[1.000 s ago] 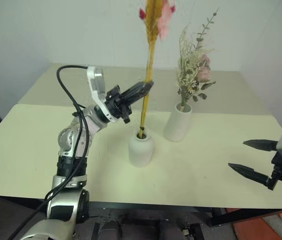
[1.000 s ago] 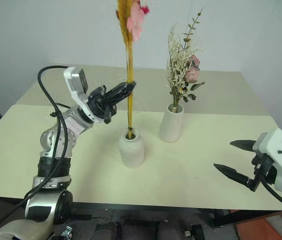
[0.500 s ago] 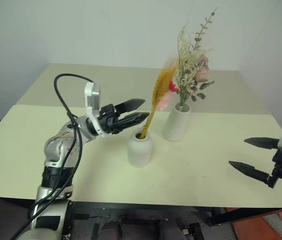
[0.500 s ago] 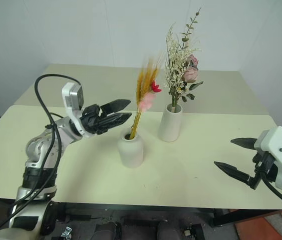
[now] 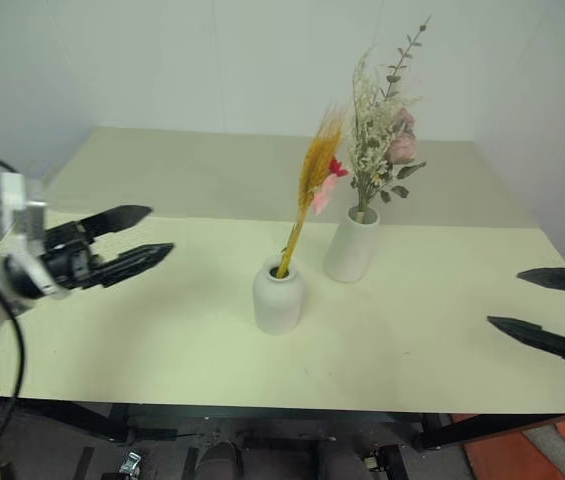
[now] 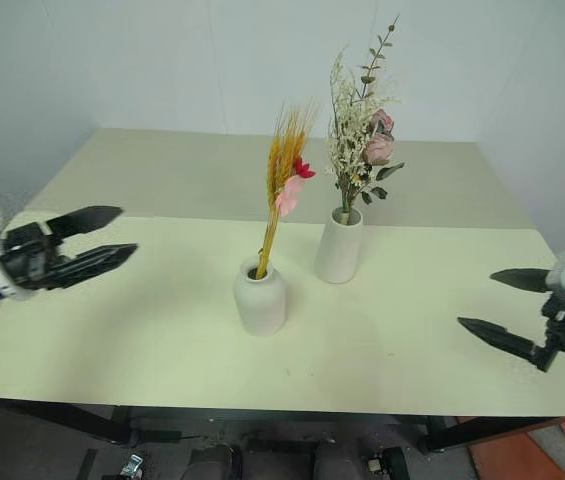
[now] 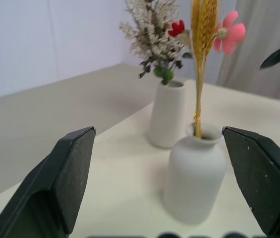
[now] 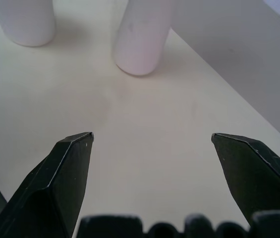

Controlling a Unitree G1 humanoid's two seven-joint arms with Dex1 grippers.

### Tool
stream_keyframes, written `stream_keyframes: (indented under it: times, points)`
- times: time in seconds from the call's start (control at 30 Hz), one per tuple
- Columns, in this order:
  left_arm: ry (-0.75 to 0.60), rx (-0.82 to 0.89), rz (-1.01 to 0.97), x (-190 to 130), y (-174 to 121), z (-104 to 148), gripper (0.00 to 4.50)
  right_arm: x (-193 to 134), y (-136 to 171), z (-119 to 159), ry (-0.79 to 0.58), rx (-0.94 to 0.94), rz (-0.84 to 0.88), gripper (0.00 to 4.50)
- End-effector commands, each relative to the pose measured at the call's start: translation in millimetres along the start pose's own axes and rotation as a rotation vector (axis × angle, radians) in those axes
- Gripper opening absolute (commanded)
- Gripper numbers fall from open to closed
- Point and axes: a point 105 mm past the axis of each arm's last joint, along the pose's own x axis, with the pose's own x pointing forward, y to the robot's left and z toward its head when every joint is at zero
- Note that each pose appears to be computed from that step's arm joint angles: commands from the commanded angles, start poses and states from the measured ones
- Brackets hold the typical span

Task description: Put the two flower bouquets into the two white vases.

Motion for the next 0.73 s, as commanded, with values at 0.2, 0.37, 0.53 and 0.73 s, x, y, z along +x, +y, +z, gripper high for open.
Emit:
stream_keyframes:
  times: [0.2, 0.37, 0.53, 0.73]
  points:
    - [0.150, 0.133, 0.088, -44, 2, 8, 4.44, -25, -32, 6, 0.019, -0.032, -0.066, 4.50]
    - [0.165, 0.132, 0.106, -47, 6, 4, 4.44, -30, -38, 2, 0.047, -0.024, -0.087, 4.50]
    - [0.164, 0.137, 0.103, -43, 9, -1, 4.44, -37, -31, 0, 0.053, -0.006, -0.079, 4.50]
    - [0.156, 0.138, 0.096, -40, 14, 0, 4.44, -42, -27, 0, 0.042, 0.014, -0.083, 4.50]
